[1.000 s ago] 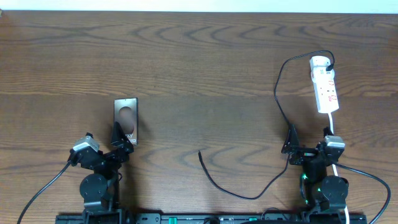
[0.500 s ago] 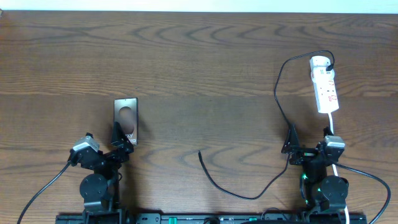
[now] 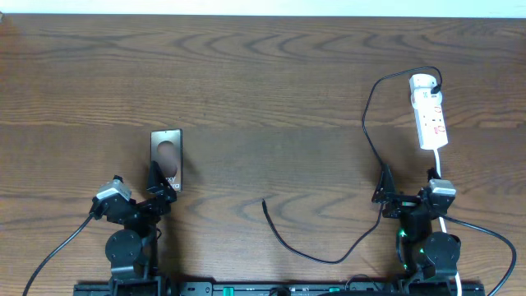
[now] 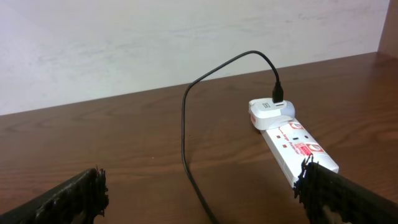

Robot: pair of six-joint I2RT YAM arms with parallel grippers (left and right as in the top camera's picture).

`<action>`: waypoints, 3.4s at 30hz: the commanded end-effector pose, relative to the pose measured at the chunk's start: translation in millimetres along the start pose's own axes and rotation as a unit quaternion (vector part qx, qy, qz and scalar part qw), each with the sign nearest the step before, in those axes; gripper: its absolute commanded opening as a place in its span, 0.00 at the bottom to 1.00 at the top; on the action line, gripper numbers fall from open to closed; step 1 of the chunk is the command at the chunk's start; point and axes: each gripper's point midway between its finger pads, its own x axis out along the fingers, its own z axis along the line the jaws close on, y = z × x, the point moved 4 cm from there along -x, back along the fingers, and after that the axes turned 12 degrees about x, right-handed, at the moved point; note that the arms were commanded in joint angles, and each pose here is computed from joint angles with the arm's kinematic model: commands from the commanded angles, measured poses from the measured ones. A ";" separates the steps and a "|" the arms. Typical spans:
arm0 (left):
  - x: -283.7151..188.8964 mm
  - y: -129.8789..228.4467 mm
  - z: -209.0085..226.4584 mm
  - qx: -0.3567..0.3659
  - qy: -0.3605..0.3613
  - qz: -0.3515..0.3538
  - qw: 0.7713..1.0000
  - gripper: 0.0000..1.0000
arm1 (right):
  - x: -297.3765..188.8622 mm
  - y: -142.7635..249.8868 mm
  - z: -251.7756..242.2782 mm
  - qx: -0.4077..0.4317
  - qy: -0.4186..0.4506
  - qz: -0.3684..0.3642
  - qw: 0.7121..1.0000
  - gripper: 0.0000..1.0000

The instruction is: Plug charger to phone and switch on socket

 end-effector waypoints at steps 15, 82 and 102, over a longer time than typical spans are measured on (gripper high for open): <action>-10.7 -41.1 -8.3 0.044 0.010 -0.023 0.999 0.88 | -0.4 0.8 1.3 -0.005 -0.005 0.001 1.000 0.99; 151.7 45.5 -18.3 0.170 0.021 0.635 0.753 0.98 | -0.4 0.8 1.3 -0.005 -0.005 0.001 1.000 0.99; 139.7 59.6 -18.8 0.162 0.035 0.670 0.724 0.98 | -0.4 0.8 1.3 -0.005 -0.005 0.001 1.000 0.99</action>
